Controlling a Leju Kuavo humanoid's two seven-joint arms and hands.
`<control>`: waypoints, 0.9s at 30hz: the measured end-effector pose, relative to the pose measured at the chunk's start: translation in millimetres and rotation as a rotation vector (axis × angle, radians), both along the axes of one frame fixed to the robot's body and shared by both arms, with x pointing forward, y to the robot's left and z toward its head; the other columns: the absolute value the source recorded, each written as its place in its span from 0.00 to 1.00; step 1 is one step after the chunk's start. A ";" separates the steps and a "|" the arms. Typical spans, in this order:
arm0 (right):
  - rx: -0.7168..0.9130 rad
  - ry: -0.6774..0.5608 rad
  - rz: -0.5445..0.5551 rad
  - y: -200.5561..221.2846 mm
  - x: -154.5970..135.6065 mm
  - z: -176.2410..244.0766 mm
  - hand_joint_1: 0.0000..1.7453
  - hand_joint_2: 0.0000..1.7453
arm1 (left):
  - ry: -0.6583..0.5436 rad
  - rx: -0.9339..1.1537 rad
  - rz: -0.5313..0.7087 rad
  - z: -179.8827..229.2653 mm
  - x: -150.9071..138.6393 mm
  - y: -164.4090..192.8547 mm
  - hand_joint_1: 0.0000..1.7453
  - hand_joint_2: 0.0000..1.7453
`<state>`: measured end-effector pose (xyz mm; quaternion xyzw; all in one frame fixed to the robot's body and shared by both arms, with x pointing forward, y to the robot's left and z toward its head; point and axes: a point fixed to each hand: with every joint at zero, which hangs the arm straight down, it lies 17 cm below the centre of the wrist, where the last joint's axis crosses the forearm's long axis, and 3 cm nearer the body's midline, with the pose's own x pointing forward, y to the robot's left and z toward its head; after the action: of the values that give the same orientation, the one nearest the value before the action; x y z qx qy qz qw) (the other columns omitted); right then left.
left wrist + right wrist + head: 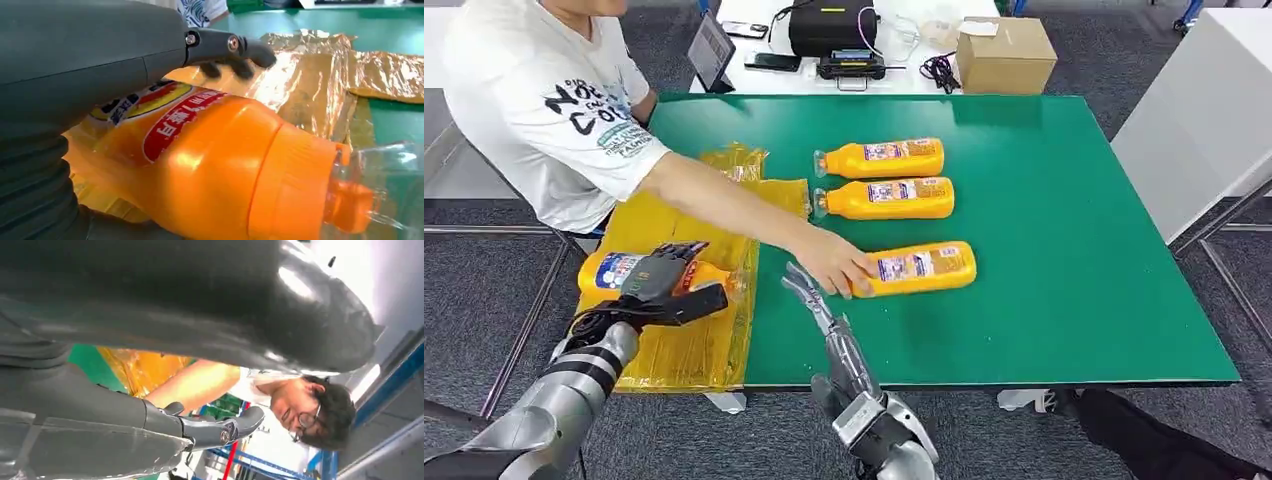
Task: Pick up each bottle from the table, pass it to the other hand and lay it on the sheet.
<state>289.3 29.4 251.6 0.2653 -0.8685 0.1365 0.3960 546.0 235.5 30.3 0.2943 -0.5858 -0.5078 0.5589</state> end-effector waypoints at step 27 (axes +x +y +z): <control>0.010 0.153 0.001 -1.3 19.5 -32.4 0.00 0.00 | 0.357 -0.720 -0.116 -6.4 -39.6 -34.6 0.00 0.00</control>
<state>308.8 28.0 219.3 0.2771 -0.8362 0.1118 0.4599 506.4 200.9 23.9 -0.0468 -0.6356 -0.3440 0.6896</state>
